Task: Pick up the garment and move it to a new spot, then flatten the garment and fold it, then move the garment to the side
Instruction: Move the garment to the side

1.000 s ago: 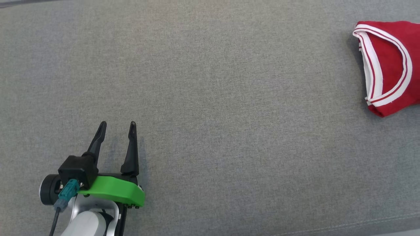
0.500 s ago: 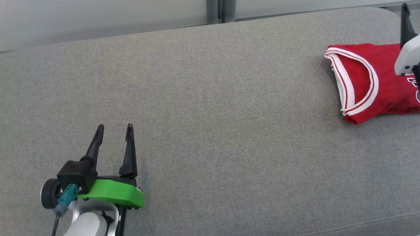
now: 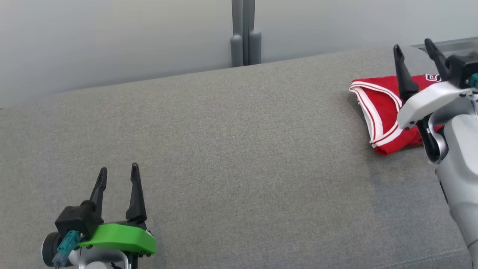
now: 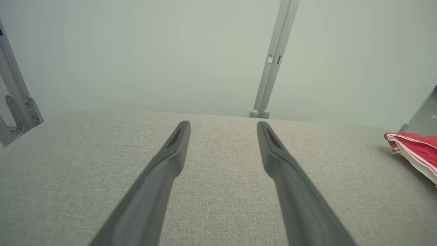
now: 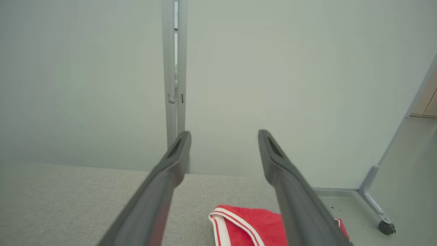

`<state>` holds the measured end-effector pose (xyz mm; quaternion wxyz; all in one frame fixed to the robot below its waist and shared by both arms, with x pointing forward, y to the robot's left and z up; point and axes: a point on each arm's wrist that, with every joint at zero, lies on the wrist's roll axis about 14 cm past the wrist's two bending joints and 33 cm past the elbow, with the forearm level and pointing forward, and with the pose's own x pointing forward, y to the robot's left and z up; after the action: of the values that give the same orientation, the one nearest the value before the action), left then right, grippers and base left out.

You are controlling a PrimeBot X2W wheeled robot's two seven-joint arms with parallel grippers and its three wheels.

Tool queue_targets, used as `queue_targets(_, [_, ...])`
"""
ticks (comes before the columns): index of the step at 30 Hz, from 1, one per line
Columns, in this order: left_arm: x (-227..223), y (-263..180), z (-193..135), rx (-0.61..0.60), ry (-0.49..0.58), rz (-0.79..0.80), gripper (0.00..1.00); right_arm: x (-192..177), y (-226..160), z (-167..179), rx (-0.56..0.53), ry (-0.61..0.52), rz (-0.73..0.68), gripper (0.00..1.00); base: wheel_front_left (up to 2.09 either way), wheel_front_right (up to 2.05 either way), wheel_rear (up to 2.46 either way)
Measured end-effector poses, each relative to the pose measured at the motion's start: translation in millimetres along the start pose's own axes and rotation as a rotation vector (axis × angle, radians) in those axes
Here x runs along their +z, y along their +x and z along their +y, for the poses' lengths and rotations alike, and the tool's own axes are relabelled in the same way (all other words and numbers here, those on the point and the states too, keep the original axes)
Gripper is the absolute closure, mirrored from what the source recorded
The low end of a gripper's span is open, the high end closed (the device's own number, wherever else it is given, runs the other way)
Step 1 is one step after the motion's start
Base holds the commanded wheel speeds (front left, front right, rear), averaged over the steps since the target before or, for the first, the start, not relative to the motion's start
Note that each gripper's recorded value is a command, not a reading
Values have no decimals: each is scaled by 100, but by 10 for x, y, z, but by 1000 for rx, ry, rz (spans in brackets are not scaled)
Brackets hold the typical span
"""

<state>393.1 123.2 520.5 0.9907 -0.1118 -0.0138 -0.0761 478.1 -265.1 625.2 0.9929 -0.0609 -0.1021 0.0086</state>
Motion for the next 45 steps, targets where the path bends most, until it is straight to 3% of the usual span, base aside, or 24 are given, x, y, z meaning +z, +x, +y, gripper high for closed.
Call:
queue_targets(6, [85,-130,26,29,-18,-27,0,99,-308,186,23,43,-35,0,0,0,0])
queue_targets(22, [56,-393,336,143,3,-32,0,-64,-899,997,92,199,16,0,0,0,0])
queue_targets(34, [-155,-623,573,218,3,30,0,-324,-1187,1154,104,226,89,0,0,0,0])
queue_targets(45, [-236,-715,553,205,-8,54,0,-378,-1305,1244,124,256,104,0,0,0,0])
